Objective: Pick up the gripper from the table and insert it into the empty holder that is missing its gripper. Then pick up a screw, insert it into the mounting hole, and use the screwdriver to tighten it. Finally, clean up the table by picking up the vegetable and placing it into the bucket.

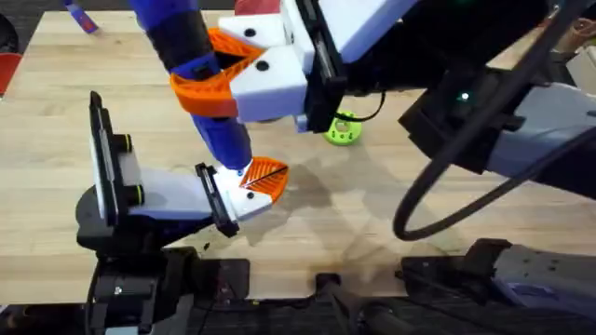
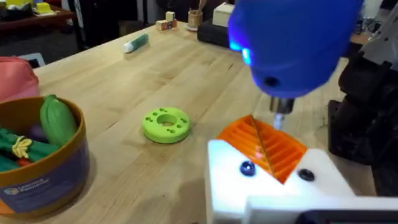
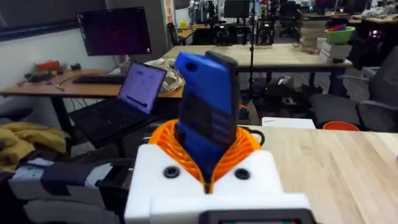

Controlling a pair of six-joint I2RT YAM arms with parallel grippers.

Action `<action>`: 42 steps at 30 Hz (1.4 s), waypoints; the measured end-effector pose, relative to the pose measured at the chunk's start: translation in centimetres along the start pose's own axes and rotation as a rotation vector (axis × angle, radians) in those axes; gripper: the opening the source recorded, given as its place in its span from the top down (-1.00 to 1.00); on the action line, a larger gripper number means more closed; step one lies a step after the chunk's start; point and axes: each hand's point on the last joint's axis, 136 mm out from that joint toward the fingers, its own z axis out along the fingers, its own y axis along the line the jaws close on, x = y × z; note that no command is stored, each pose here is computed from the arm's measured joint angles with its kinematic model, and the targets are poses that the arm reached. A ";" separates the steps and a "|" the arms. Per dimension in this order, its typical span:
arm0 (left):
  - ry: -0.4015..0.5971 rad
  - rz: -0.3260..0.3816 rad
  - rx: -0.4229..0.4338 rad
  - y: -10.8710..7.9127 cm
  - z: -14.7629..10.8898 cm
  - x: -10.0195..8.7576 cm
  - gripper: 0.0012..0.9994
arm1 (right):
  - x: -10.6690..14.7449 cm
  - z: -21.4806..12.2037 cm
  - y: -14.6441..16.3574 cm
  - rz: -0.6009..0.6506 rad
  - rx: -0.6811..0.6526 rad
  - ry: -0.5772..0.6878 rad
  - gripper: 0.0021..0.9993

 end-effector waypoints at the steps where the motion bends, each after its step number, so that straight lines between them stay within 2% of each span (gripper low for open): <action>1: 0.000 0.000 0.000 0.0 0.0 0.0 0.96 | 0.0 0.0 0.1 -0.007 -0.005 0.001 0.96; 15: 0.000 0.000 0.000 0.0 0.0 0.0 0.96 | 1.5 0.5 -0.1 -0.043 -0.042 0.019 0.96; 42: 0.000 0.000 0.000 0.0 0.0 0.0 0.96 | 2.8 1.1 -0.4 -0.022 -0.050 0.033 0.96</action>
